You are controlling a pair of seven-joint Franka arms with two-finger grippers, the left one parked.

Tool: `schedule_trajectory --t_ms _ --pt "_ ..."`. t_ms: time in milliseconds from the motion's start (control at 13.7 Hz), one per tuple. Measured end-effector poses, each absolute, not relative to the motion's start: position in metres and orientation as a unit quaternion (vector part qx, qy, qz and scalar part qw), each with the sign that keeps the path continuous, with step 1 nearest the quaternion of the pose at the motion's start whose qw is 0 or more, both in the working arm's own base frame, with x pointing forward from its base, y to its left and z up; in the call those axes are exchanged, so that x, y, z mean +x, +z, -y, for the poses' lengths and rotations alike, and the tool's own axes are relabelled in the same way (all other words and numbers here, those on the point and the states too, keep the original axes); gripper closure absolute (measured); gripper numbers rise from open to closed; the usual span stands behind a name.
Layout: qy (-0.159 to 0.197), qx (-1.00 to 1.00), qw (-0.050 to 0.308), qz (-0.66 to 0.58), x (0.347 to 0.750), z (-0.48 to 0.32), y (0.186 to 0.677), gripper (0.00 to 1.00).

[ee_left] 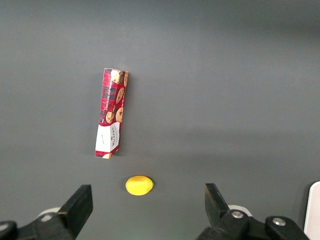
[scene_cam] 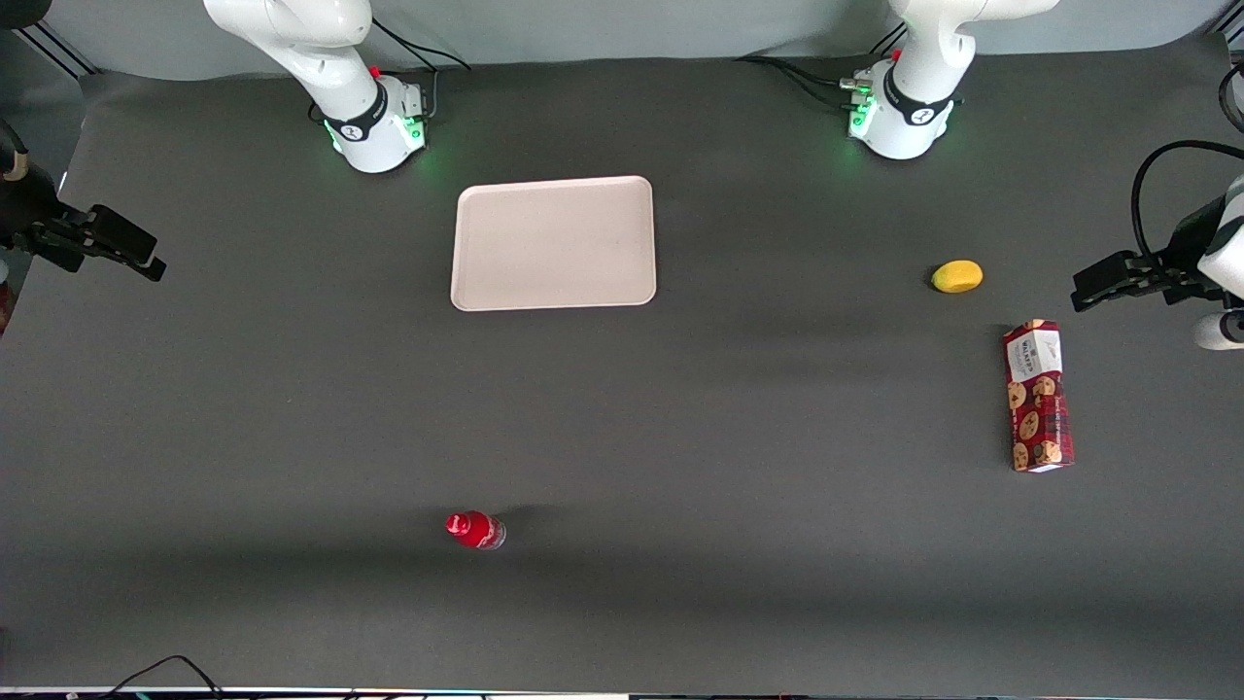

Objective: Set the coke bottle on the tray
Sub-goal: 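Move the open right gripper down over the red Coca-Cola bottle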

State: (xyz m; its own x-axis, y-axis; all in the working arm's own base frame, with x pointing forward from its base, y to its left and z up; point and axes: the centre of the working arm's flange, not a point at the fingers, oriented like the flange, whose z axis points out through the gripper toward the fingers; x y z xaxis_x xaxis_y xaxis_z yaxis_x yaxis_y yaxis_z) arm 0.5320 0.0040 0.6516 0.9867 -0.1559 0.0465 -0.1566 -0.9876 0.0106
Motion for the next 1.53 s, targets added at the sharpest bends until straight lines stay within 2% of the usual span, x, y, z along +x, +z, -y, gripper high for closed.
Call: schedule_trajectory --t_ms 438,803,1022,1241,1533 --pt "0.024 0.998 0.005 0.064 0.539 -0.019 0.644 0.00" --pt "0.031 0.999 -0.018 0.009 0.599 -0.087 0.609 0.00" --pt "0.029 0.999 -0.033 -0.009 0.650 -0.130 0.572 0.00" --pt "0.047 0.998 -0.018 -0.030 0.688 -0.193 0.525 0.00" --pt "0.076 0.996 -0.006 -0.046 0.716 -0.250 0.459 0.00"
